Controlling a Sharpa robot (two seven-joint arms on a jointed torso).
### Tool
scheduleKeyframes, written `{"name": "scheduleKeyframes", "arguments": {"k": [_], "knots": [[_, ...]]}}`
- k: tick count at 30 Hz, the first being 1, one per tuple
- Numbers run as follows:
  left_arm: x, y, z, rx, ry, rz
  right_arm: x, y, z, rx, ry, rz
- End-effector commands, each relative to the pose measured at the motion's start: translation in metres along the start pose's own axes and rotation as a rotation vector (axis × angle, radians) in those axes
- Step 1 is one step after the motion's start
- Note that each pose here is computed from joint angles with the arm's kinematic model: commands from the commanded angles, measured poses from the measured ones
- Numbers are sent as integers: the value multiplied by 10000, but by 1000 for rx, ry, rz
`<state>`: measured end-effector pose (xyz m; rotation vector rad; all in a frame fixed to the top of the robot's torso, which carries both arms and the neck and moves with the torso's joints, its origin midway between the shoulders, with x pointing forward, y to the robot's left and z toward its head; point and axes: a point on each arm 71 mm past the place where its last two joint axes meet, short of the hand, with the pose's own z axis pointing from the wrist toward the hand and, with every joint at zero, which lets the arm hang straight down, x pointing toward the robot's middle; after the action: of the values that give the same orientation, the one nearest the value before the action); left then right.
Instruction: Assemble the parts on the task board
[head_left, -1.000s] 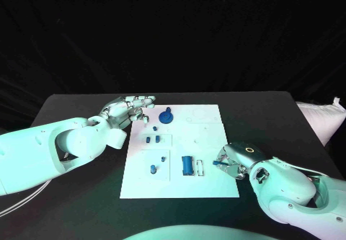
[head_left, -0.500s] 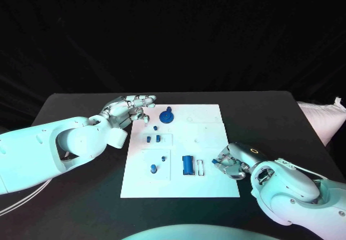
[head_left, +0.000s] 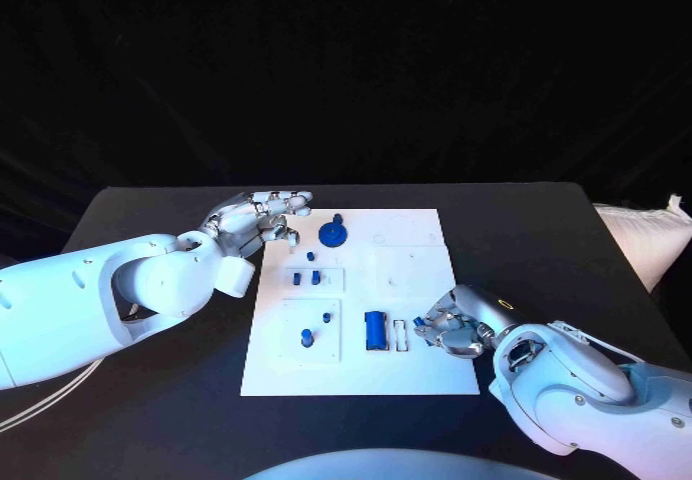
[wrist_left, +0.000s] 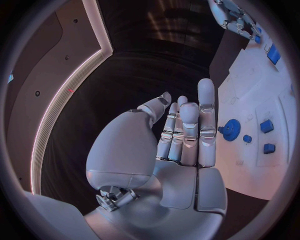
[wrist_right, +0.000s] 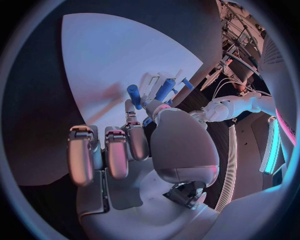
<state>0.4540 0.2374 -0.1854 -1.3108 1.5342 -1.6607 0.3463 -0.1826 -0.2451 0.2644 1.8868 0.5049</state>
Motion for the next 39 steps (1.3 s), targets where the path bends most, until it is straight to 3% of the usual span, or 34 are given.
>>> {"name": "scheduleKeyframes", "arguments": {"k": [1, 13, 39], "knots": [[35, -3, 2, 4, 28, 1, 4, 5, 4, 35, -15, 75], [41, -4, -2, 5, 32, 8, 102, 51, 45, 57, 68, 65], [46, -4, -5, 4, 35, 7, 178, 121, 114, 51, 103, 34]]}}
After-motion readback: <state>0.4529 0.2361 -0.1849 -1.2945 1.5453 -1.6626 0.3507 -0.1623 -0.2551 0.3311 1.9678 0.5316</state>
